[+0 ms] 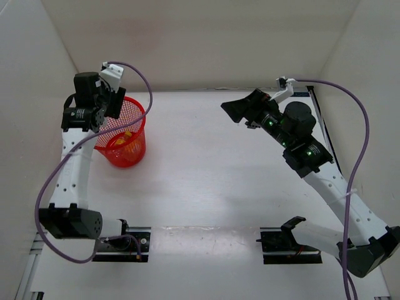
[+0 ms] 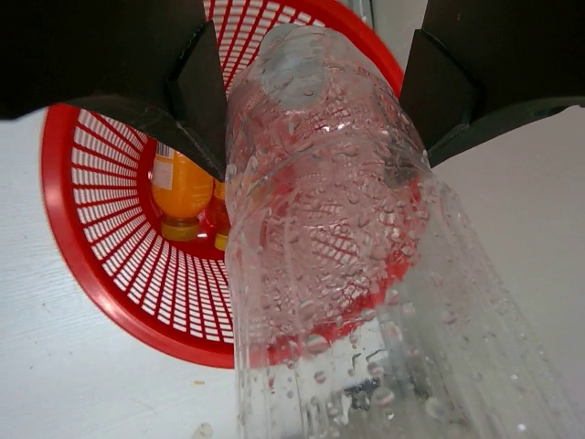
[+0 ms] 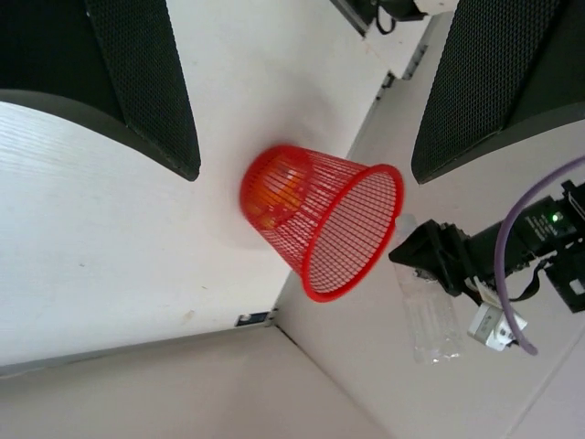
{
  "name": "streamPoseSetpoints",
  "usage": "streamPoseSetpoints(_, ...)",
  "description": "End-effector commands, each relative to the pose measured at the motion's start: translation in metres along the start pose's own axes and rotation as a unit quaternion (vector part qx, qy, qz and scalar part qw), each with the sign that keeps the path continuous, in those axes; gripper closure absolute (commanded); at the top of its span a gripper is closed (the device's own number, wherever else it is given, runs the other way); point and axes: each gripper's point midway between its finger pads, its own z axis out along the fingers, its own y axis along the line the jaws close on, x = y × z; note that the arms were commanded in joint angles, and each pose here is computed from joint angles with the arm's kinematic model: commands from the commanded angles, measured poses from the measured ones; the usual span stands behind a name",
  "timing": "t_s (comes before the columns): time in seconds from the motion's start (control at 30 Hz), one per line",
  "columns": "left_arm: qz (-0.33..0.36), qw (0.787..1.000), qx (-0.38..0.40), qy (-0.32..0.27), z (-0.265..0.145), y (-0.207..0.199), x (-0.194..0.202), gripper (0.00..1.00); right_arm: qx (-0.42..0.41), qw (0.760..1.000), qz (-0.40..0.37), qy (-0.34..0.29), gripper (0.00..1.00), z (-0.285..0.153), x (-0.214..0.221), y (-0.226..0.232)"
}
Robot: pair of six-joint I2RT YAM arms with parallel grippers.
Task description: Put the plastic bottles in the bin
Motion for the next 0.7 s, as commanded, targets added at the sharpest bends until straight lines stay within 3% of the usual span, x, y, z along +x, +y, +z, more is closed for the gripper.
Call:
streamPoseSetpoints(0.0,-0.031,0.999,0.018,0.008,0.020,0.001,0.010,0.57,0.031,0.999,-0.034,-0.014,0.01,-0.013,-0.008,-0.014)
streamPoseSetpoints(0.07,-0.051,0.998,0.018,0.014,0.025,0.007,0.017,0.38,0.044,0.998,-0.045,-0.027,0.01,-0.020,-0.014,-0.020)
streamPoseSetpoints(0.2,-0.063,0.997,0.017,0.041,0.033,0.008,0.038,0.20,0.054,0.997,-0.045,-0.040,0.01,-0.032,-0.020,-0.027)
streamPoseSetpoints(0.23,-0.062,0.997,0.014,0.048,0.034,0.008,0.042,0.00,0.057,0.997,-0.045,-0.037,0.01,-0.032,-0.017,-0.030)
streamPoseSetpoints(0.37,-0.067,0.996,0.006,0.065,0.035,0.011,0.058,0.00,0.064,0.996,-0.044,-0.043,0.01,-0.035,-0.021,-0.034)
streamPoseSetpoints(0.5,-0.062,0.997,0.017,0.043,0.021,0.008,0.051,0.00,0.067,0.996,-0.044,-0.039,0.01,-0.035,-0.018,-0.037)
streamPoseSetpoints(0.67,-0.091,0.996,-0.025,-0.003,-0.017,0.027,0.023,0.00,0.108,0.993,-0.041,-0.036,0.01,-0.041,-0.015,-0.054)
